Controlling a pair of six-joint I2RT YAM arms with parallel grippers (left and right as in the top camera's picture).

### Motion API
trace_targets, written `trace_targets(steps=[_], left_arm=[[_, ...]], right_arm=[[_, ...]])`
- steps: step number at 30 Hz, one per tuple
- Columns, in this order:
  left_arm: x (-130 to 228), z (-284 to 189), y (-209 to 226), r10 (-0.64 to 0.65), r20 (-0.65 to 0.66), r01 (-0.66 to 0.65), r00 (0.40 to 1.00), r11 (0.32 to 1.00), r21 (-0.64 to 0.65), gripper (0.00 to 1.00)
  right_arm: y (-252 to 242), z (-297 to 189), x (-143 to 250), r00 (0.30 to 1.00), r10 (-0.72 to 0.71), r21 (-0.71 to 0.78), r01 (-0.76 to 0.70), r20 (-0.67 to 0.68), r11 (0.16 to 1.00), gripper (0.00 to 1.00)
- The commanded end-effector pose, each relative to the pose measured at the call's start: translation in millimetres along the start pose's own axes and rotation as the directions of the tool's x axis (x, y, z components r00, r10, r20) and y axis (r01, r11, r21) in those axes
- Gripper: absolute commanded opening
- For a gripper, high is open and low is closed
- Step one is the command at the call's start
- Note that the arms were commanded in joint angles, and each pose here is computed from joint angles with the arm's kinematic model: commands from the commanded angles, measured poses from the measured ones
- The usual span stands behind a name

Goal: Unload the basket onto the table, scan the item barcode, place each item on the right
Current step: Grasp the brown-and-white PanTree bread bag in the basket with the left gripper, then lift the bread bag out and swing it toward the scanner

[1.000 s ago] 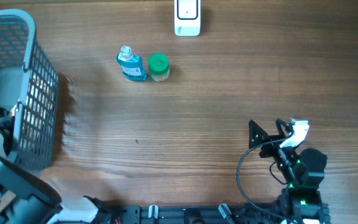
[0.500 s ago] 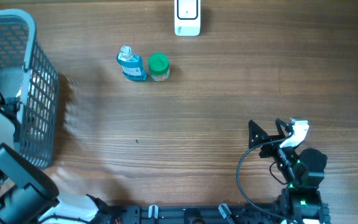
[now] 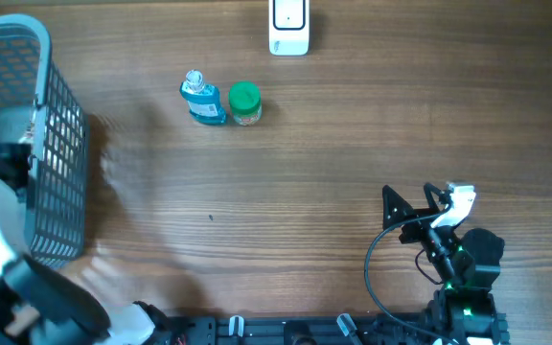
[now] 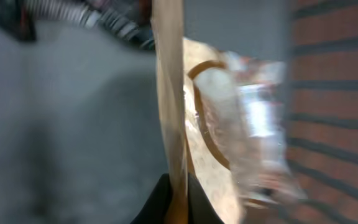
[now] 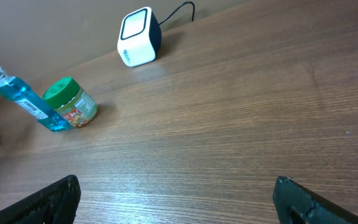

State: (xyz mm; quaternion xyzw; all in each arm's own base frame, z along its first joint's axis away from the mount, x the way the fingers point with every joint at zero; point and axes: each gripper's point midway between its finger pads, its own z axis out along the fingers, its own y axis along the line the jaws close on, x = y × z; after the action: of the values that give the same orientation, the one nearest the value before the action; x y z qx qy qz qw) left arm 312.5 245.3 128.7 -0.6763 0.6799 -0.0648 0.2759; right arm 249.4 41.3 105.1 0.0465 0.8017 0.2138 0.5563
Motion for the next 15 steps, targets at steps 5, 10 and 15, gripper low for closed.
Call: trace_targets(steps=[5,10,15], left_arm=[[-42.5,-155.3,-91.8,0.016,0.212,-0.09,0.977,0.935,0.344,0.04],[-39.1,-228.8,-130.2,0.041,0.246,-0.169,0.968,0.833,0.526,0.04],[-17.4,-312.5,-170.0,0.127,0.256,-0.277,0.958,0.637,0.72,0.04]], right_arm=[[3.0,0.2,0.7,1.0,-0.005,-0.017,0.004,-0.003,1.0,1.0],[3.1,0.2,0.7,1.0,-0.005,-0.018,0.004,-0.003,1.0,1.0],[3.1,0.2,0.7,1.0,-0.003,-0.018,0.003,-0.003,1.0,1.0]])
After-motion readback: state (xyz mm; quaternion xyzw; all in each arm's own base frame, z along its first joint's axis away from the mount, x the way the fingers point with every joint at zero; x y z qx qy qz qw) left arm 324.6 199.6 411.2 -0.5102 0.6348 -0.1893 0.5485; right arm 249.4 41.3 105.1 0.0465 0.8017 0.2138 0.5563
